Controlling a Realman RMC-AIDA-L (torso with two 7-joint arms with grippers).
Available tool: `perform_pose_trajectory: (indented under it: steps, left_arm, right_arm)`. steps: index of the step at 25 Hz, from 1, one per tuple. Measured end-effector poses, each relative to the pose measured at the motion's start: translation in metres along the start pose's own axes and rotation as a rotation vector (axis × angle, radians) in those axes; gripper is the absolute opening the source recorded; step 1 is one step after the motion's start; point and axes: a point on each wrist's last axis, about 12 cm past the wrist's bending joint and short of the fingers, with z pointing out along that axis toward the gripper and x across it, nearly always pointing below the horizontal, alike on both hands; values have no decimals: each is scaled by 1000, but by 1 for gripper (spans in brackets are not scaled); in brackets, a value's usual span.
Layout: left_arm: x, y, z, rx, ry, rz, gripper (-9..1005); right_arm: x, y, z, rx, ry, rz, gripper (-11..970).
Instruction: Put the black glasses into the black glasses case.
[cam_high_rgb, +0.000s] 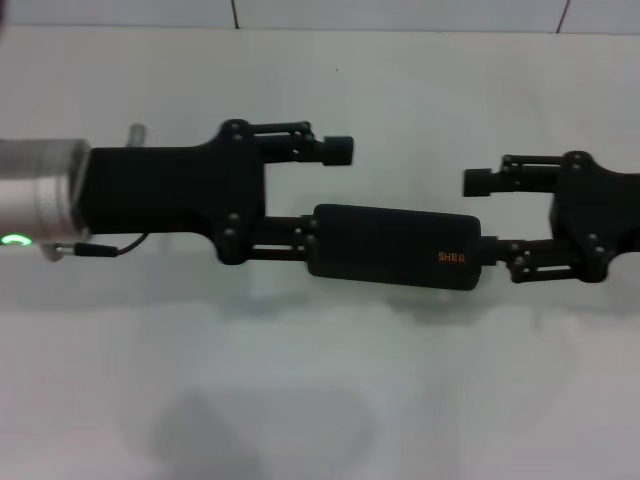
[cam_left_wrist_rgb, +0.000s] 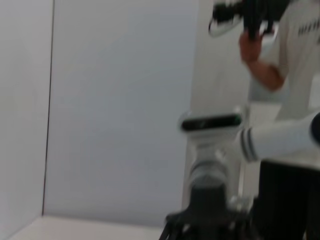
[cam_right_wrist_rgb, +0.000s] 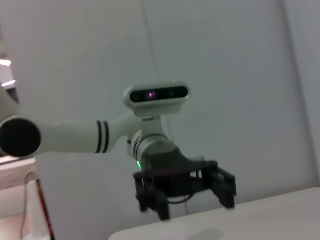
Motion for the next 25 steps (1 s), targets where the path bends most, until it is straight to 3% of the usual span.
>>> perform_pose_trajectory:
  steps: [3,6,25]
  left_arm:
    - [3,-5,-12,-6,-45,-11,531]
    - [9,-10,-19,-26,-51,-17,763]
    - [25,-18,-23,-51,-59,-17,765]
  right_arm:
    - [-3,-4,7,-8,11,-8,722]
    - [-4,-4,8,-6,1,-11,722]
    - [0,2,11,-31,-86,-8,719]
